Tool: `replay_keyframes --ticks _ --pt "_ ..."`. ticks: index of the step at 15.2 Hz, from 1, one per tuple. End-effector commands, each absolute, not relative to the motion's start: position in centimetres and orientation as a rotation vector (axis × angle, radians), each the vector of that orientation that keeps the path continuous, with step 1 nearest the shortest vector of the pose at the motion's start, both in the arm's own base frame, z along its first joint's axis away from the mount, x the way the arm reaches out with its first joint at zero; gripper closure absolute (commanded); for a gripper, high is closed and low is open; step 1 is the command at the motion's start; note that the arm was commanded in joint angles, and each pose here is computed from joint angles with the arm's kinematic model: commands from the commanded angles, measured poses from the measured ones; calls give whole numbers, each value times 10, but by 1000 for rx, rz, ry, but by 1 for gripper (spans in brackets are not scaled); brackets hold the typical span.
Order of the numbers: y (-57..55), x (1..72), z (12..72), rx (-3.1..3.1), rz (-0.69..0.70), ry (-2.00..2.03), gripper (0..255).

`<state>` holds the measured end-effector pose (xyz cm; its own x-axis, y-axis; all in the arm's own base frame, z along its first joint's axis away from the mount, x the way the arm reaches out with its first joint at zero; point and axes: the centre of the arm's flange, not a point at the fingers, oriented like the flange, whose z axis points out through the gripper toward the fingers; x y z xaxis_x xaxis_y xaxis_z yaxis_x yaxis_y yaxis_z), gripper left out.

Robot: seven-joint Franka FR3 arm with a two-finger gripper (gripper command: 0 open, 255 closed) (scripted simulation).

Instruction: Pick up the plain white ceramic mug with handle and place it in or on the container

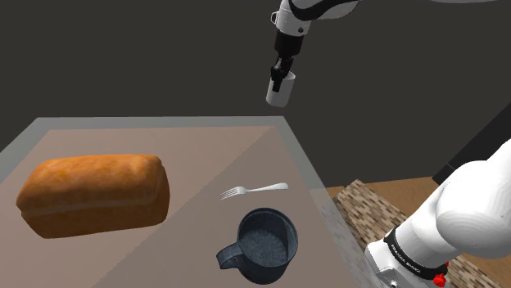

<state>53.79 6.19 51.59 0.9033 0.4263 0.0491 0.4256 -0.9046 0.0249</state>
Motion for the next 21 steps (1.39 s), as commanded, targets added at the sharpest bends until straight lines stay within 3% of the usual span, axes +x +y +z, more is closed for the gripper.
replay_keyframes --ticks 1,21 --pt "72 529 521 3051 83 683 255" --pt "265 350 535 3051 83 683 255"
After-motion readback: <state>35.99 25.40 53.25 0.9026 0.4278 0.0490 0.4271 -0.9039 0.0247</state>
